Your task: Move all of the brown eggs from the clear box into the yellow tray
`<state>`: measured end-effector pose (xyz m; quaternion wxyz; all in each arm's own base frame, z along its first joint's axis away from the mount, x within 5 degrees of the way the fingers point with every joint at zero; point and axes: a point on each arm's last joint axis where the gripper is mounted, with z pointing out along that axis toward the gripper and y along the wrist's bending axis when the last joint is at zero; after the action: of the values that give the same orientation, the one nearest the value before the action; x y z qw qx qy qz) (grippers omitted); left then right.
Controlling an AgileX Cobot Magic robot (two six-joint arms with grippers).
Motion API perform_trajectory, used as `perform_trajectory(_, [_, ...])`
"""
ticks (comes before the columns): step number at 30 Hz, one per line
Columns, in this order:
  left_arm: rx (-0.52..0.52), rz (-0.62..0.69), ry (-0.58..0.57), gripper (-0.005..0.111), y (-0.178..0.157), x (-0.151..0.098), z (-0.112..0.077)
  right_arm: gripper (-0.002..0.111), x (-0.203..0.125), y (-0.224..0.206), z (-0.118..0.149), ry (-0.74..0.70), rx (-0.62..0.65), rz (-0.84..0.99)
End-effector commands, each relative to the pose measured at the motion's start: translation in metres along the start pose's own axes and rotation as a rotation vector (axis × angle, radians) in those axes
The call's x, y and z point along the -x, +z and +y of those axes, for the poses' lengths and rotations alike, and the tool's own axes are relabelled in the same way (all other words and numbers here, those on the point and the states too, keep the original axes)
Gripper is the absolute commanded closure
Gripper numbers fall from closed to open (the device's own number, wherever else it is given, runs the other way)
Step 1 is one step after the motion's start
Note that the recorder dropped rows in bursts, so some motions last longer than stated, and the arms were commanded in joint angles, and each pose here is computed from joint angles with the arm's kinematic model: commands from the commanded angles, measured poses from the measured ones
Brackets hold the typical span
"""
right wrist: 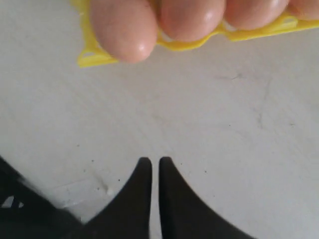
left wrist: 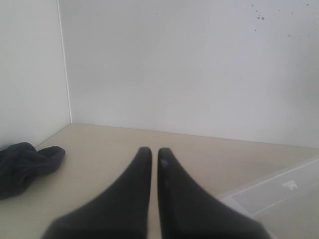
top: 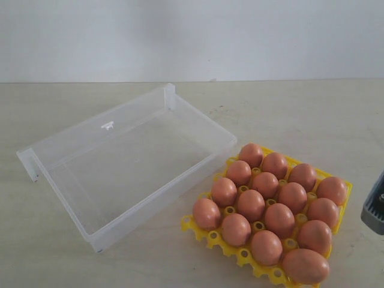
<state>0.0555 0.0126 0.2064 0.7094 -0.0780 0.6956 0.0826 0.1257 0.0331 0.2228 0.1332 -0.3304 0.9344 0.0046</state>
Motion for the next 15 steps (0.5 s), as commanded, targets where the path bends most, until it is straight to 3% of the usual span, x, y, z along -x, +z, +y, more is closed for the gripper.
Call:
perform_trajectory(1, [0.000,-0.015,0.003,0.103,0.000,0.002,0.000,0.109,0.008,0.008,-0.003,0.051,-0.006,-0.040])
perform_trajectory(10, [0.001,-0.017,0.003,0.103,0.000,0.002,0.000,0.109,0.020,0.024,-0.006,-0.197,0.034,-0.039])
perform_trajectory(15, [0.000,-0.016,0.003,0.103,0.000,0.002,0.000,0.109,0.018,0.046,-0.006,-0.218,0.040,-0.025])
